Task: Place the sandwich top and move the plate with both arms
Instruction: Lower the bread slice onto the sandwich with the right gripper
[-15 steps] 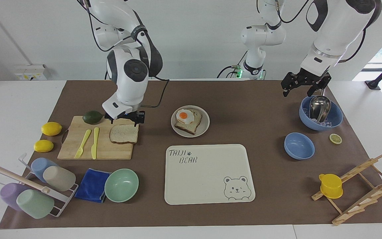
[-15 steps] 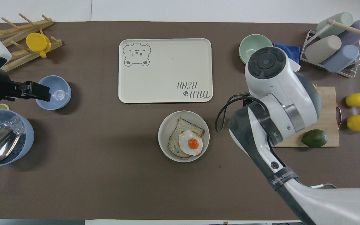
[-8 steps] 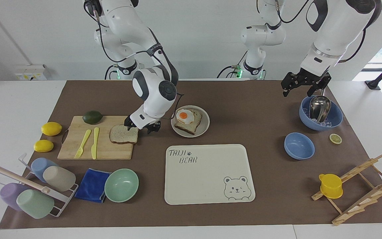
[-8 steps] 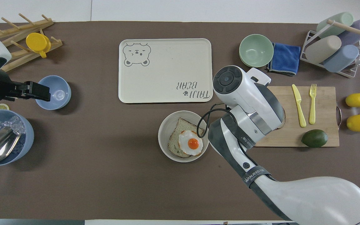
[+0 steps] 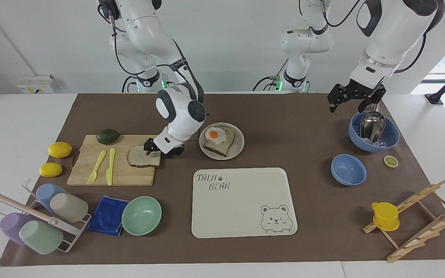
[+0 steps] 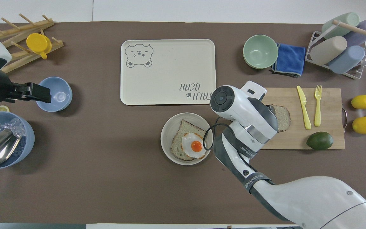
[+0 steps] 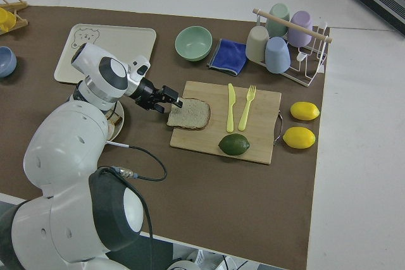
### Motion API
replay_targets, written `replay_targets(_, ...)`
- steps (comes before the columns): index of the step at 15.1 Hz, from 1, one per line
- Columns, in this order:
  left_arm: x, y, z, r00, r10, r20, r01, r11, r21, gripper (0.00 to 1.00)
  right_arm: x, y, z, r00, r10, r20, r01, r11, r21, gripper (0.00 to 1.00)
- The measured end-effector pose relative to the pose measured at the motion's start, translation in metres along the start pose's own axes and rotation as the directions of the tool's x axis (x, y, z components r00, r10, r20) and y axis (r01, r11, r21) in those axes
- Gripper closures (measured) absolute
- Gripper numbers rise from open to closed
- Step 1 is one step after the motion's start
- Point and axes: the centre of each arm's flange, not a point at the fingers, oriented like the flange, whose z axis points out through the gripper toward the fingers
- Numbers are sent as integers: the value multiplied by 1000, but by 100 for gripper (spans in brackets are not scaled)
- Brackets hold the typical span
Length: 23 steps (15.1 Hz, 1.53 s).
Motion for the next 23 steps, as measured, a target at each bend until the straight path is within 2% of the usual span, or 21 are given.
replay_targets(3,0,0,0,1000,0,0,0,1000,0,0,-5,-4,9,1000,-12,6,12,1000,1,11)
replay_targets(4,0,0,0,1000,0,0,0,1000,0,0,-6,-4,11,1000,-13,9,13,1000,0,17)
replay_targets(5,0,0,0,1000,0,0,0,1000,0,0,-7,-4,12,1000,-15,10,15,1000,-3,17)
replay_targets(6,0,0,0,1000,0,-1,0,1000,0,0,-7,-3,13,1000,-17,8,17,1000,-8,22)
replay_targets(7,0,0,0,1000,0,-1,0,1000,0,0,-8,-2,14,1000,-20,8,20,1000,-14,30)
replay_targets(9,0,0,0,1000,0,-1,0,1000,0,0,-10,-1,16,1000,-27,5,27,999,-27,34)
replay_targets(11,0,0,0,1000,0,-1,0,1000,0,0,-11,1,15,1000,-30,2,30,999,-36,58)
replay_targets(14,0,0,0,1000,0,-1,0,1000,0,0,-13,5,5,1000,-25,2,25,998,-50,85)
replay_targets(17,0,0,0,1000,0,-2,0,1000,0,0,-12,3,-15,999,-29,13,30,997,-73,86)
replay_targets(19,0,0,0,1000,0,-2,0,1000,0,0,-16,-5,-46,999,-38,36,42,994,-105,86)
replay_targets(23,0,1,0,1000,1,-2,-1,1000,0,0,-55,-55,-128,995,-89,43,94,983,-157,89)
